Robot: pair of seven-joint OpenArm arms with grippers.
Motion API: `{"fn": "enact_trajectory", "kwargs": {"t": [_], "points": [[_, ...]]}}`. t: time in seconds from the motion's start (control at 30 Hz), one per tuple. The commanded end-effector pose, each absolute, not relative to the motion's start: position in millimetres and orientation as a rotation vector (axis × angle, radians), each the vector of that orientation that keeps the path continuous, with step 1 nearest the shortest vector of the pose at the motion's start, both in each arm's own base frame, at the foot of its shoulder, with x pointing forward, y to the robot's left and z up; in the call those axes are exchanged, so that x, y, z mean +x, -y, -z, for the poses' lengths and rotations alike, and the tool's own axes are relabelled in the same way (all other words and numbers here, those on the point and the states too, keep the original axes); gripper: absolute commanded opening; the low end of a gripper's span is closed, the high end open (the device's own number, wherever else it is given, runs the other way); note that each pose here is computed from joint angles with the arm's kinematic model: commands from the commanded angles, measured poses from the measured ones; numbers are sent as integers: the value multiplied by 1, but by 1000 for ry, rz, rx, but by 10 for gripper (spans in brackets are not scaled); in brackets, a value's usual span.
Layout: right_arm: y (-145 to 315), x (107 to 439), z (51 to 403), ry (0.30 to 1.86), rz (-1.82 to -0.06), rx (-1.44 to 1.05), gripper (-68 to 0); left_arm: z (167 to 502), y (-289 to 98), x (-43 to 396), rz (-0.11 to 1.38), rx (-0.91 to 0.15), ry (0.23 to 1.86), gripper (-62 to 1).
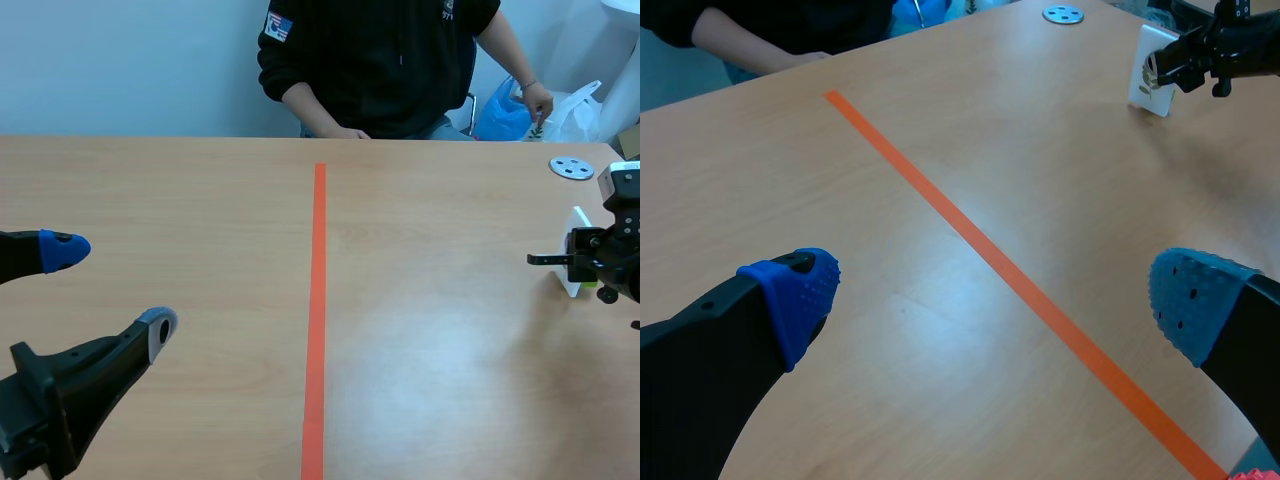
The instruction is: Sort the leaf by its shape. The table is split by an orange tape line. A compound leaf with several leaflets goes to the left side, a simple leaf with one blade goes to the right side. Return to the home posture when a red brick is placed on the table.
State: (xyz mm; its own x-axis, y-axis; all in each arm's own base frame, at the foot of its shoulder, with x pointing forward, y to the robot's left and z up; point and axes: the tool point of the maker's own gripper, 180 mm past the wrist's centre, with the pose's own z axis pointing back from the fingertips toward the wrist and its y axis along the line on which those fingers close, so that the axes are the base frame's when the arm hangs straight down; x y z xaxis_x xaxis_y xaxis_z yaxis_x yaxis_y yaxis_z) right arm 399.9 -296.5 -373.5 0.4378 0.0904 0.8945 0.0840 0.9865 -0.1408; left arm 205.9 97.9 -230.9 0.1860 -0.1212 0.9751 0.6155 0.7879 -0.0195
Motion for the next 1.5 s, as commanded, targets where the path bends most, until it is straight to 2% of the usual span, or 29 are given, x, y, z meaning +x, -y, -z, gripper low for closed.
{"fn": "enact_trajectory", "kwargs": {"t": [0.0, 0.1, 0.3, 0.5, 0.83, 1.03, 1.1, 1.2, 1.47], "points": [[301, 413, 352, 1178, 2, -194, -565, 220, -94, 207, 540, -477, 1325, 14], [300, 412, 354, 1175, 2, -193, -520, 220, -94, 207, 540, -477, 1325, 14], [300, 412, 352, 1179, 1, -192, -320, 220, -94, 207, 540, -477, 1325, 14], [292, 417, 334, 1215, -29, -149, -194, 220, -94, 207, 540, -477, 1325, 14], [287, 387, 261, 1393, -78, -57, -85, 220, -94, 207, 540, -477, 1325, 14], [266, 354, 223, 1450, -139, 70, -79, 220, -94, 207, 540, -477, 1325, 14], [254, 339, 217, 1444, -177, 121, -76, 220, -94, 207, 540, -477, 1325, 14], [231, 317, 211, 1424, -240, 196, 4, 220, -94, 207, 540, -477, 1325, 14], [168, 258, 215, 1316, -399, 370, 4, 220, -94, 207, 540, -477, 1325, 14]]}}
